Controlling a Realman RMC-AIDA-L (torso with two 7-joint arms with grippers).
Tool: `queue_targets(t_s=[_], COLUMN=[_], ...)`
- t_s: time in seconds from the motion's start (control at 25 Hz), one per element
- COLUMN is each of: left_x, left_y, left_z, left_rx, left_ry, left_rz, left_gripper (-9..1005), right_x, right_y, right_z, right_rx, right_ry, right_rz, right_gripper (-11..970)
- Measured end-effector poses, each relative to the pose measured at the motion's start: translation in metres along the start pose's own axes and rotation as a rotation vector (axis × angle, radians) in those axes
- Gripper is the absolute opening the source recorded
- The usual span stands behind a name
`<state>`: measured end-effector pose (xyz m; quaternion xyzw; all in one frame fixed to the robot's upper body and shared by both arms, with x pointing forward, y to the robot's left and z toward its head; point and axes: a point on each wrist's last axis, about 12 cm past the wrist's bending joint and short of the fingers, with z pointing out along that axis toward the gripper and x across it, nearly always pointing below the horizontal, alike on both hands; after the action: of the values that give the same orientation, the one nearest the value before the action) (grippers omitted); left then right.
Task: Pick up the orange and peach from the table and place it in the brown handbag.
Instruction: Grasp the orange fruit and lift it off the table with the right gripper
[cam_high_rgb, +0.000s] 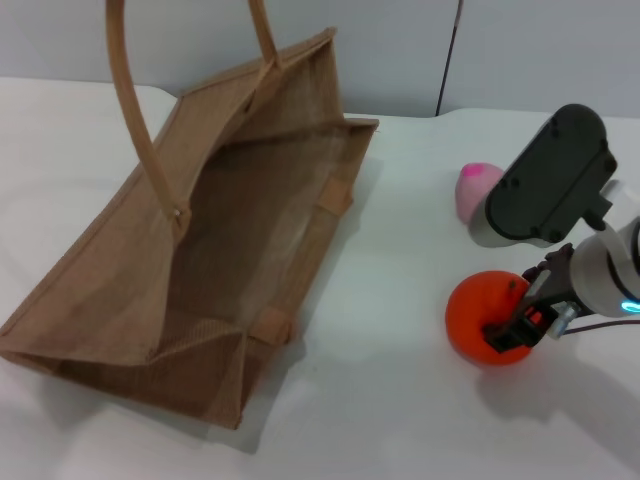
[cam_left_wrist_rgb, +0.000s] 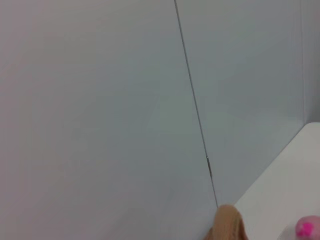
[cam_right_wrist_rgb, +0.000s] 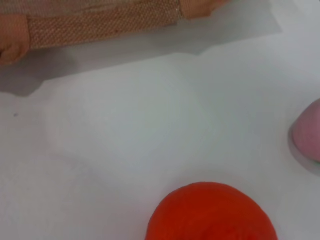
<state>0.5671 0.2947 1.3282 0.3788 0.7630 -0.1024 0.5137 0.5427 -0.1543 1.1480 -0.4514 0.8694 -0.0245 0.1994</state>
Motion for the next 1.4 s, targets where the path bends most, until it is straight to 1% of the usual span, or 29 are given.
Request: queue_targets(t_s=[0.12,0.24,0.44,0.68,0.92,1.2,1.4], left_x=[0.000,0.000,0.000,0.000,0.001,0.001,0.003], left_y=[0.000,-0.001,-0.001,0.000,0.000,0.000,0.001], left_z=[0.000,0.001,0.001,0.001,0.002,0.002,0.002], left_rx=[0.000,0.003,0.004,0.003,0.004,0.004,0.000], left_ry=[0.002,0.004,0.005,0.005,0.007,0.007,0.008], left_rz=[0.001,0.003,0.003,0.001,-0.001,-0.004,-0.008], left_gripper=[125,126,126,125,124,126,125], right_x=[-0.002,-0.008,-0.014,-0.013,-0.011,-0.014,-0.017], right_y=[0.000,0.002,0.000,-0.009,-0.019,-0.019,-0.023], right_z=[0.004,0.007,0.009,0.011,0.019,0.020,0.016], right_rx=[-0.008,-0.042,-0.042,-0.044,-0.083,-0.089,-0.076], right_ry=[0.002,-0.015,-0.016,-0.004,0.028,0.023,0.004], right_rz=[0.002,0.004,0.004,0.046,0.112,0.106,0.107], right_gripper=[837,836,835,707,588,456,417])
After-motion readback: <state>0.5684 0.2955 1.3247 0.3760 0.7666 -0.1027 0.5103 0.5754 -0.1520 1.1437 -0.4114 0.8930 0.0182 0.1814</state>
